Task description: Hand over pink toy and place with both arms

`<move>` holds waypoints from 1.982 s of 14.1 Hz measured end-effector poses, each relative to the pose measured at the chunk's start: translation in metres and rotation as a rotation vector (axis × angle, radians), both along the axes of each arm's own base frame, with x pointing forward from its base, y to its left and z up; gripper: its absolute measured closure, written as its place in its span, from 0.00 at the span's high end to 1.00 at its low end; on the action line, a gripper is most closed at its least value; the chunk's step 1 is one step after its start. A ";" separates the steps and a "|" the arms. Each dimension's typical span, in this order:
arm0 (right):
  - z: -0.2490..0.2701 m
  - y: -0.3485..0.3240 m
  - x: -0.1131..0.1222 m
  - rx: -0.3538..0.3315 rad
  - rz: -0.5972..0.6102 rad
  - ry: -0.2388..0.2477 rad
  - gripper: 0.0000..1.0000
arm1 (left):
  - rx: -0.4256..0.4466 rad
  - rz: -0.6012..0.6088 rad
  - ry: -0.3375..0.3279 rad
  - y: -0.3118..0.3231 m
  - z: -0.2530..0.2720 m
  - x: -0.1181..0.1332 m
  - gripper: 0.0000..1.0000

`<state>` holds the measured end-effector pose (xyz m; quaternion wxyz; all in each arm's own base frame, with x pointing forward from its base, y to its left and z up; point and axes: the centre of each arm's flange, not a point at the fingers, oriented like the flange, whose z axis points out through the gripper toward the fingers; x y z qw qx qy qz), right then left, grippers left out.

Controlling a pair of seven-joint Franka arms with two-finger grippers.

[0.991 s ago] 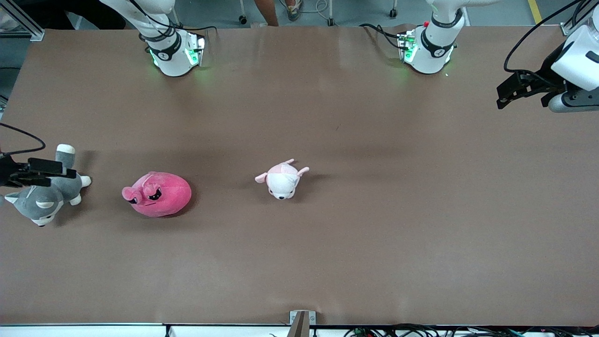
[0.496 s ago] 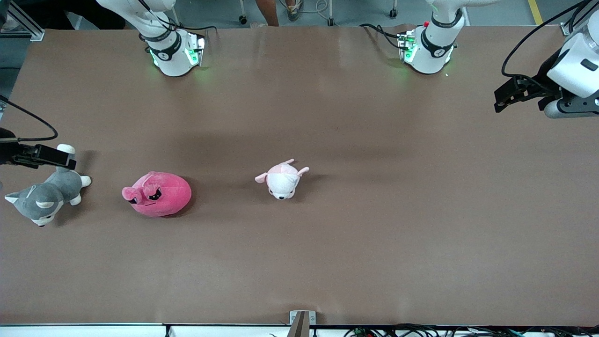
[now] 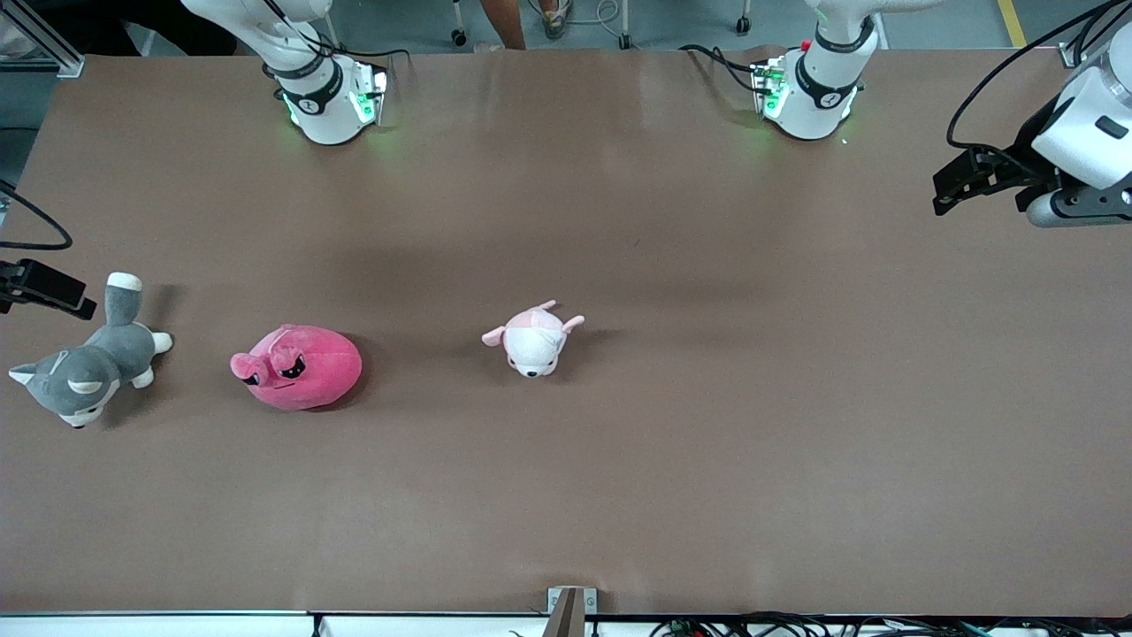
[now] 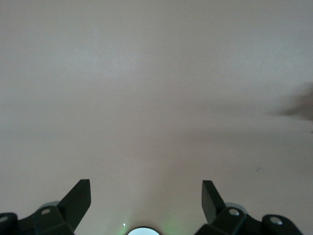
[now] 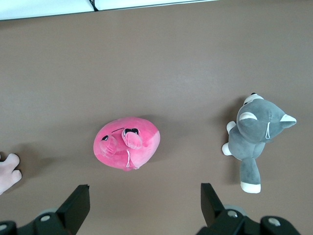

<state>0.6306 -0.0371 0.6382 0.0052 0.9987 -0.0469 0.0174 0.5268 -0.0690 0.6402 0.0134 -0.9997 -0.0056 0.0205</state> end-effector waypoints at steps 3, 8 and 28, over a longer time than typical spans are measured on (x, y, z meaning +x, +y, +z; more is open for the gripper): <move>0.008 0.001 -0.002 -0.002 0.001 -0.045 1.00 | -0.001 -0.016 -0.007 -0.001 0.003 -0.001 1.00; 0.024 0.001 -0.033 -0.003 0.001 -0.107 1.00 | -0.003 -0.040 -0.019 0.003 0.010 -0.001 1.00; -0.004 0.002 -0.091 0.000 0.046 -0.066 1.00 | -0.002 -0.045 -0.006 0.002 0.013 -0.004 1.00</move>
